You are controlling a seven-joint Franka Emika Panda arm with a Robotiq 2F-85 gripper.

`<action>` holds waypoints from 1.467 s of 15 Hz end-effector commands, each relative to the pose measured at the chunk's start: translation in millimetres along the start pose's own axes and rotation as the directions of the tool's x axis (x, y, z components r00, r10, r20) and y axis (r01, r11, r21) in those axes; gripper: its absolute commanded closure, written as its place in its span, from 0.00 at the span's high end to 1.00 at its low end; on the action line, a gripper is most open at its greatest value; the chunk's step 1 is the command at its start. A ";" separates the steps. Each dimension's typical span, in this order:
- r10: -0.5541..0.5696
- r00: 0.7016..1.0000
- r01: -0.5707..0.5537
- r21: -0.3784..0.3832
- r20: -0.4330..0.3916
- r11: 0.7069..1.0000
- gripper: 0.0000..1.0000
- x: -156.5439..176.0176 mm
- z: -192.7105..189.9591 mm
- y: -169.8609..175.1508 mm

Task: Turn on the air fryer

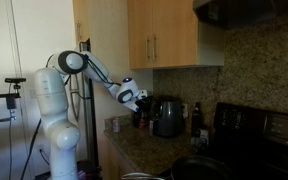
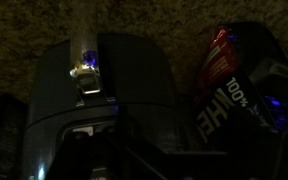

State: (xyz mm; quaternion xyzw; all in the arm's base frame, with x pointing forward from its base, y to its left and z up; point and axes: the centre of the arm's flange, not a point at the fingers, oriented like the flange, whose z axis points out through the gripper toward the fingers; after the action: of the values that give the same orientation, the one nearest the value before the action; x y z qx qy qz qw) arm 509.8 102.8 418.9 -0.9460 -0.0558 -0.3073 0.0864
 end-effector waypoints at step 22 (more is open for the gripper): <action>0.067 0.997 -0.069 -0.044 -0.048 0.997 1.00 5.1 -15.4 -13.7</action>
State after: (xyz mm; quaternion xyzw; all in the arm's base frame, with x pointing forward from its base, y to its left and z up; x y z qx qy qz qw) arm 503.2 113.4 435.7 -0.9417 -0.0142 -0.3273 0.0764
